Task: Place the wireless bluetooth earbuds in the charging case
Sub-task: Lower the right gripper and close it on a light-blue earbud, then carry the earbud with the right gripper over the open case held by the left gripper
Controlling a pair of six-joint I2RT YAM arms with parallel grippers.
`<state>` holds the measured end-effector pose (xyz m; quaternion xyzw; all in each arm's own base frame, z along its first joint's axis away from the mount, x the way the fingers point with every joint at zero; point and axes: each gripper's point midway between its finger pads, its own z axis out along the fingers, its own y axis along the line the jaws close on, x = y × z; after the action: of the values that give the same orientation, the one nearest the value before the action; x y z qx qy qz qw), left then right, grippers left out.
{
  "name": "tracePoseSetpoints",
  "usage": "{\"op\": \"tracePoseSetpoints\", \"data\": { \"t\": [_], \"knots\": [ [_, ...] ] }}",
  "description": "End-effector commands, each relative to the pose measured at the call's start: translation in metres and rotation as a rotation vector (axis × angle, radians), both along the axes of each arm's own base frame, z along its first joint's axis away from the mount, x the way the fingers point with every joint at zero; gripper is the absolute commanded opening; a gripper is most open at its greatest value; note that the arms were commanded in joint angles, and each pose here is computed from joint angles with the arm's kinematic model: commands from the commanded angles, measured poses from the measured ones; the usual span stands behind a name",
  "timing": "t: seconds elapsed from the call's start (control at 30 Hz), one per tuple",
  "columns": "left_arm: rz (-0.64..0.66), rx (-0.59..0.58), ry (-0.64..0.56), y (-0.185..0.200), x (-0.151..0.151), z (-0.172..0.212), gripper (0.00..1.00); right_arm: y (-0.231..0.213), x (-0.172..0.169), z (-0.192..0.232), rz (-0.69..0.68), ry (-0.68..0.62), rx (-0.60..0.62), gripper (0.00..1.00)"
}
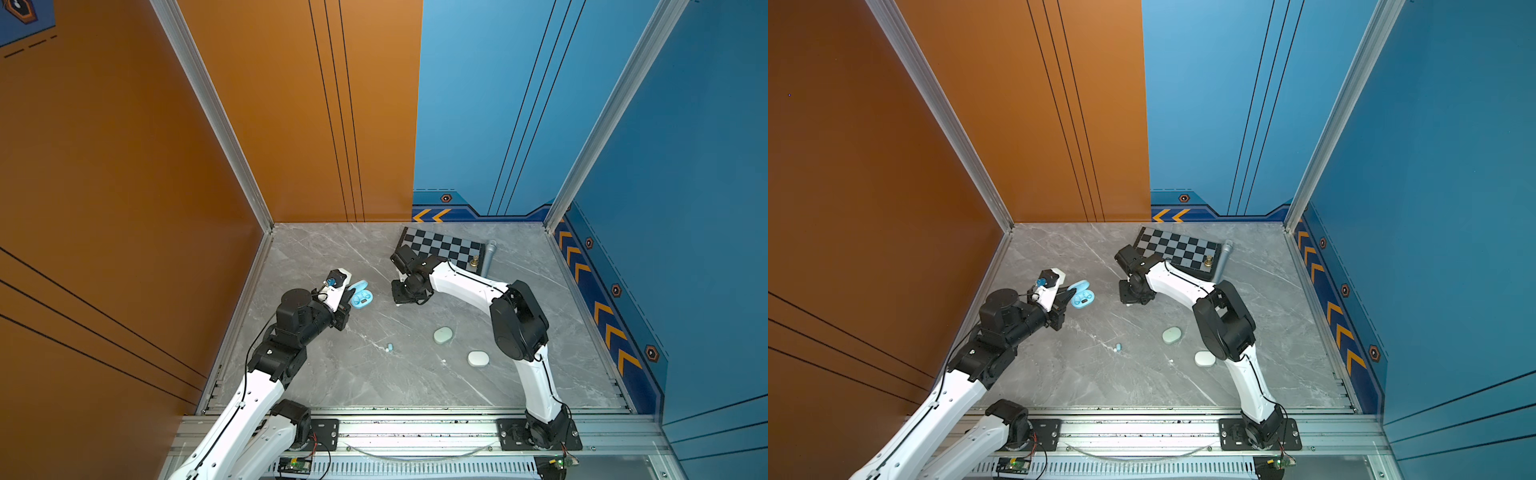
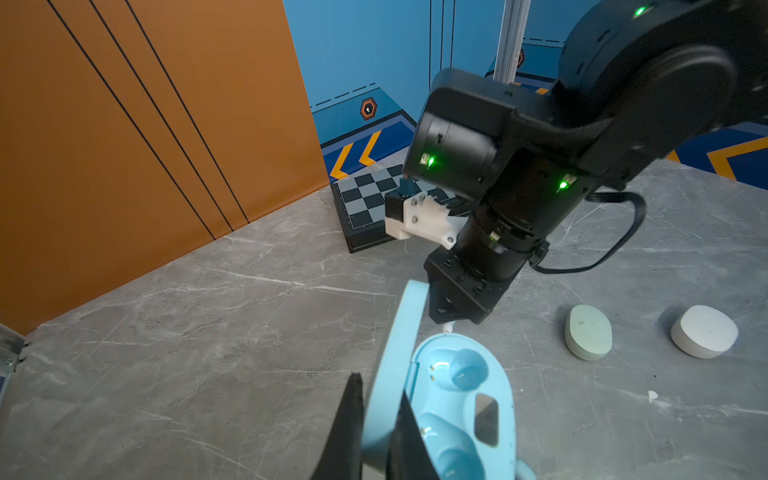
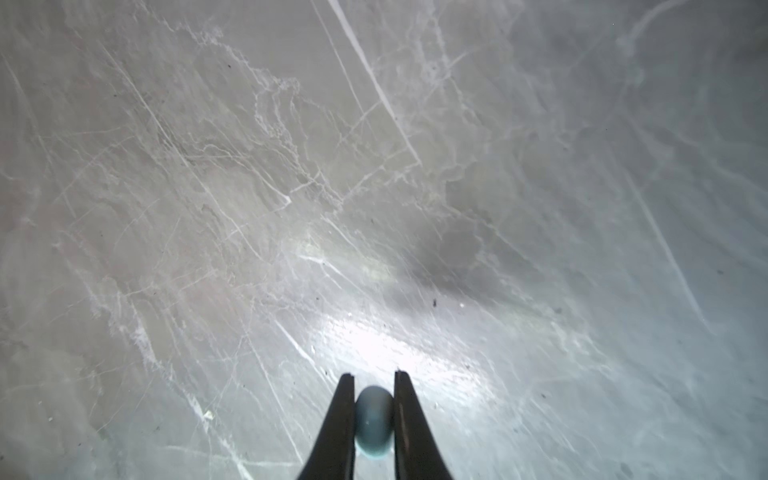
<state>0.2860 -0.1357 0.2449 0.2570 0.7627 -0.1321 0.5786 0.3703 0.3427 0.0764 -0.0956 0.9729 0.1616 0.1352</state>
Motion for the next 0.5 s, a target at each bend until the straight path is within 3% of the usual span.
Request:
{"op": "tracePoseSetpoints", "data": {
  "t": [0.0, 0.47],
  "knots": [
    [0.007, -0.046, -0.035, -0.009, 0.012, 0.003, 0.00, -0.007, 0.001, 0.043, 0.052, -0.049, 0.100, 0.10],
    [-0.052, -0.029, -0.004, -0.058, 0.056, -0.028, 0.00, -0.001, -0.046, 0.131, 0.209, -0.067, 0.348, 0.11]
  ]
}}
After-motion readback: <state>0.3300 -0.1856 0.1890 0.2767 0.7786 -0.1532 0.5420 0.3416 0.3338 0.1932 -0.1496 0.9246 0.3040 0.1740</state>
